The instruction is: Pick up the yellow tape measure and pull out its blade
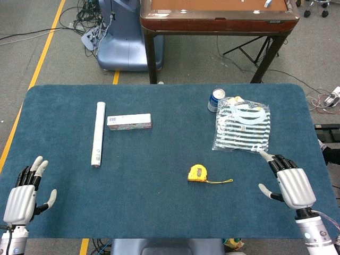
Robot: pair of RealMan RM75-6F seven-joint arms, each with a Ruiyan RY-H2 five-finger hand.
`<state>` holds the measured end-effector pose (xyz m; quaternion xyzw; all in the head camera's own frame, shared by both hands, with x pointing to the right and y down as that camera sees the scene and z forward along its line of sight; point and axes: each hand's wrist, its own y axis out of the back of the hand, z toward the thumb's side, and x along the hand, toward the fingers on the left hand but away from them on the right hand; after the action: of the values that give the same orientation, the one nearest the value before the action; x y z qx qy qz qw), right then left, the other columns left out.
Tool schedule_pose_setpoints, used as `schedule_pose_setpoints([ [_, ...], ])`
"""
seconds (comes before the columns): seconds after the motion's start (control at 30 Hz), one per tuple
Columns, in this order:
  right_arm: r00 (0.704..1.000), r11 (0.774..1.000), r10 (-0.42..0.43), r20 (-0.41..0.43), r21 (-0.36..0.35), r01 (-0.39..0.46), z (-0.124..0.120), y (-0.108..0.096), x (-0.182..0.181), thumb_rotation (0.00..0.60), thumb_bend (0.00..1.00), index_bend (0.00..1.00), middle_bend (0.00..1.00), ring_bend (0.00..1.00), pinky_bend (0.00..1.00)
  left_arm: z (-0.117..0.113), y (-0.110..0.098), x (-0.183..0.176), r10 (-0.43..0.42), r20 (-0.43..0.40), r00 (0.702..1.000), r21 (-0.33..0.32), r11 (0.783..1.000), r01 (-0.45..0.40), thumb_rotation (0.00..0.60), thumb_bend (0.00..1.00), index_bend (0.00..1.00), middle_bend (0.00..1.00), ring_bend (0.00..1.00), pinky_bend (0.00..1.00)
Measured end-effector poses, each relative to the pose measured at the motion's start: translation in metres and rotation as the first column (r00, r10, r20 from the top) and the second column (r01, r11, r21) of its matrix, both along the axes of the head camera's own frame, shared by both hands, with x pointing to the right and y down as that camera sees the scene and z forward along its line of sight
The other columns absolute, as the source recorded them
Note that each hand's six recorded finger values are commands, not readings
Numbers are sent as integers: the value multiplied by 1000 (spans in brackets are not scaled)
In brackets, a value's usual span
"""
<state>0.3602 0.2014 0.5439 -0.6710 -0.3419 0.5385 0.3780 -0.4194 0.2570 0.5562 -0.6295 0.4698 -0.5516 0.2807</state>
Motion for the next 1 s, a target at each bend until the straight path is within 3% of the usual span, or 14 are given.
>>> schedule_pose_setpoints([
  [0.3,1000,999,-23,6,-40,24,15,-1,-16,600,299,102,258,204,290,2,2,-2,-5,-1,1000,-4,1000,5,600,375,66,0,0,0],
  [0.43,998,994,-57,-3,-91,57,30,-2,-30,600,297,155,320,222,290,3,3,-2,-1,-3,1000,-9,1000,1,600,375,66,0,0,0],
  [0.77,987,960,-161,9,-228,159,85,-7,-86,600,297,165,306,222,290,3,6,-3,4,7,1000,-30,1000,-4,600,375,66,0,0,0],
  [1.0,977,943,-212,-6,-263,203,115,-12,-113,600,296,197,307,222,290,3,7,-5,0,12,1000,-35,999,1,600,375,66,0,0,0],
])
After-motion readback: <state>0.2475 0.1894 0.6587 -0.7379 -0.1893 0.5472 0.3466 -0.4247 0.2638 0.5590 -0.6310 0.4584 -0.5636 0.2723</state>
